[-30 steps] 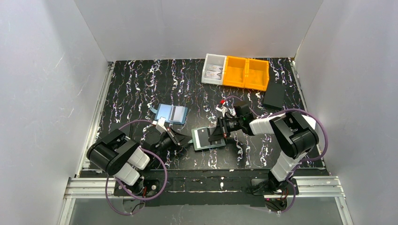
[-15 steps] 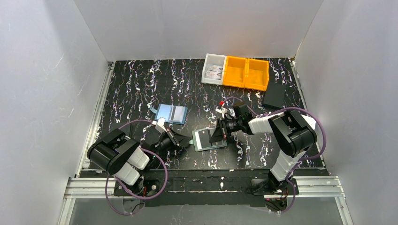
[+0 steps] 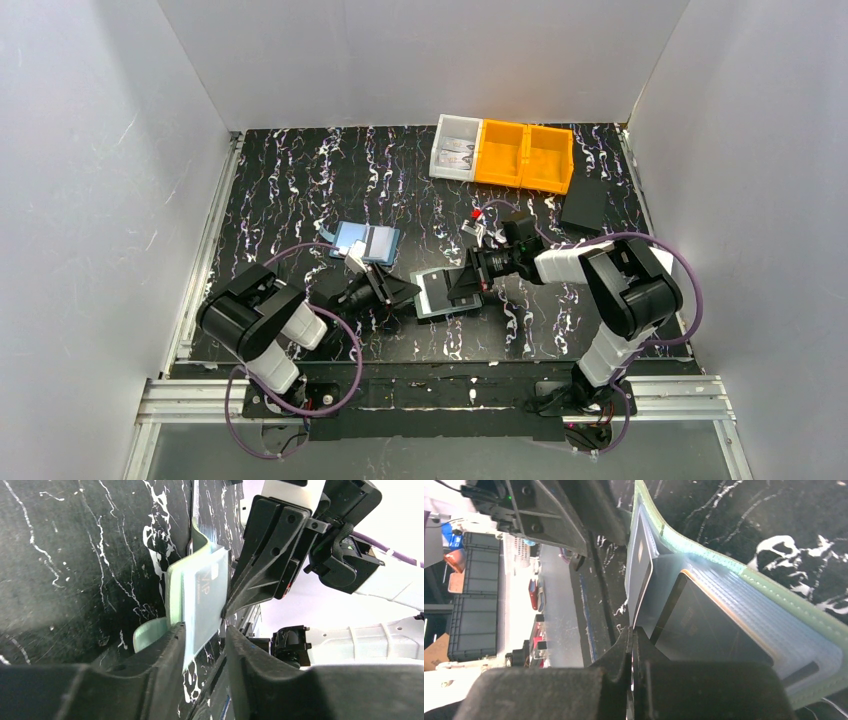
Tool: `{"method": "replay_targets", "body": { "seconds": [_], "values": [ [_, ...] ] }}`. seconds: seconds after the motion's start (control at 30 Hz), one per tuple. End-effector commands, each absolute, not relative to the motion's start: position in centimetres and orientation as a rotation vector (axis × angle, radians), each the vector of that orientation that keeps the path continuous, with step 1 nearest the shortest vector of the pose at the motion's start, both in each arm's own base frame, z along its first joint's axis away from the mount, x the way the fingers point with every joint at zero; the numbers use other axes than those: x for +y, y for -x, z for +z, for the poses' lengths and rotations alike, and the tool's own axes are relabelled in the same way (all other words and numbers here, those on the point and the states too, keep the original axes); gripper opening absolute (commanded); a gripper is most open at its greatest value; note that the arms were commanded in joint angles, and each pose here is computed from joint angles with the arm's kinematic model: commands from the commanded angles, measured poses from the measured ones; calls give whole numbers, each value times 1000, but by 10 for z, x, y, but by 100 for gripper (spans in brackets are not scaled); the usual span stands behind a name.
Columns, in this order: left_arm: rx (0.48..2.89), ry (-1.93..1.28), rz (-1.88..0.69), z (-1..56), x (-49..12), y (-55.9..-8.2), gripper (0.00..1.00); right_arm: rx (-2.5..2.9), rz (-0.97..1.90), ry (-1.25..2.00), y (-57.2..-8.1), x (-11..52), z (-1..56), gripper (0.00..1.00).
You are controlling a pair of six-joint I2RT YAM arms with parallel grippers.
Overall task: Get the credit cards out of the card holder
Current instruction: Remove the credit card from the card holder.
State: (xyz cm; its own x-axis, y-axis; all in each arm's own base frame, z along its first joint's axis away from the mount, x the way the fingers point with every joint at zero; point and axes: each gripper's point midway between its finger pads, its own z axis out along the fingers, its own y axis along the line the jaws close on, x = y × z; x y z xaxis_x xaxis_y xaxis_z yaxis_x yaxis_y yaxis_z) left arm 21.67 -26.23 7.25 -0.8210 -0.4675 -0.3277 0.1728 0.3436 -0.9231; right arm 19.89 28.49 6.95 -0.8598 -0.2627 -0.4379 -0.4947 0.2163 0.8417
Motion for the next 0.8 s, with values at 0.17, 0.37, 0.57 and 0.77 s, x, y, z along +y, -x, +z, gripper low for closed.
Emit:
{"method": "replay_targets", "body": {
  "seconds": [0.17, 0.37, 0.57, 0.77],
  "values": [
    [2085, 177, -1568, 72, -287, -218, 43, 2079, 1812, 828, -197, 291, 112, 1],
    [2091, 177, -1578, 71, -290, -219, 41, 2077, 1818, 825, -196, 292, 114, 1],
    [2075, 197, -1562, 74, -284, -217, 41, 2103, 1781, 807, -200, 291, 109, 1],
    [2032, 207, -1575, 87, -276, -209, 44, 2143, 1744, 791, -204, 291, 100, 1]
  ]
}}
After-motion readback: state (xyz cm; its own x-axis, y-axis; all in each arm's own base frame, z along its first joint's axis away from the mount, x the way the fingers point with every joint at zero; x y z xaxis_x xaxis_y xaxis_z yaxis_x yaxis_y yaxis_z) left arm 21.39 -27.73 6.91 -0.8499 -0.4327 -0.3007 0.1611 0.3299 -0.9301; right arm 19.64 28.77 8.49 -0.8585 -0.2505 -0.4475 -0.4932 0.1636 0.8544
